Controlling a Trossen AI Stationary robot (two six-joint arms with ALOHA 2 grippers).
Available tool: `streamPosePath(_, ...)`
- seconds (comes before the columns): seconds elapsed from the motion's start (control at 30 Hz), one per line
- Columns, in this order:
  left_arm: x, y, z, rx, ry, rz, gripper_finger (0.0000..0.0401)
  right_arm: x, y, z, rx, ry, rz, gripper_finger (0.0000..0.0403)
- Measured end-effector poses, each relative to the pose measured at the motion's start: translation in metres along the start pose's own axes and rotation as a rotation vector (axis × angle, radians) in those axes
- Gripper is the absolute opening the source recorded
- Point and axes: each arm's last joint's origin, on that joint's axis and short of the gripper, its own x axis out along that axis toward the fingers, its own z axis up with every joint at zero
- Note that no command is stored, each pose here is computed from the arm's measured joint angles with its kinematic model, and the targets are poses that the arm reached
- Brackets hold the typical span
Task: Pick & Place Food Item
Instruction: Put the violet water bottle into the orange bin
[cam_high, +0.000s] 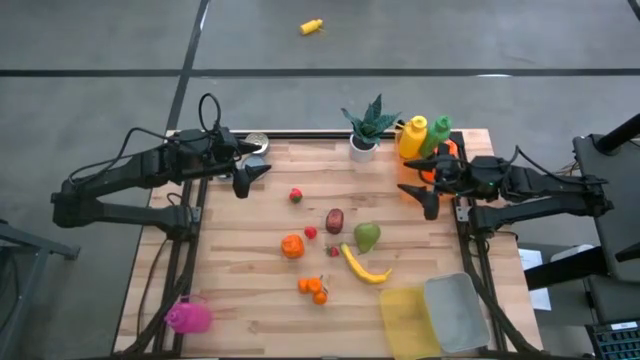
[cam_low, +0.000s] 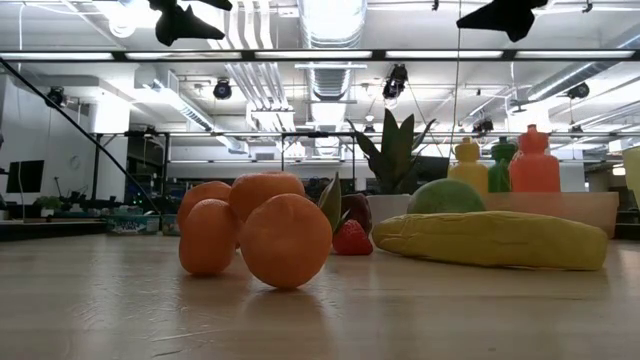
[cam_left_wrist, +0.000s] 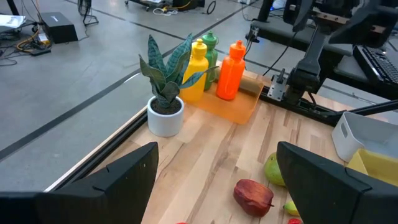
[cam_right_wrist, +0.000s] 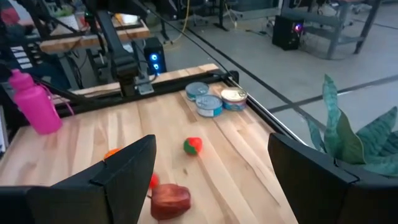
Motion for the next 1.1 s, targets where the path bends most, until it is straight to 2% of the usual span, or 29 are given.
streamPosePath(0.53, 0.000, 0.000, 0.000, 0.000, 0.000, 0.000, 0.0332, 0.008, 0.002, -0.003, -0.011, 0.032, -0.008, 0.0308)
streamPosePath(1.1, 0.000, 0.000, 0.000, 0.000, 0.000, 0.000, 0.0332, 0.030, 0.008, -0.012, -0.040, 0.120, -0.024, 0.0308)
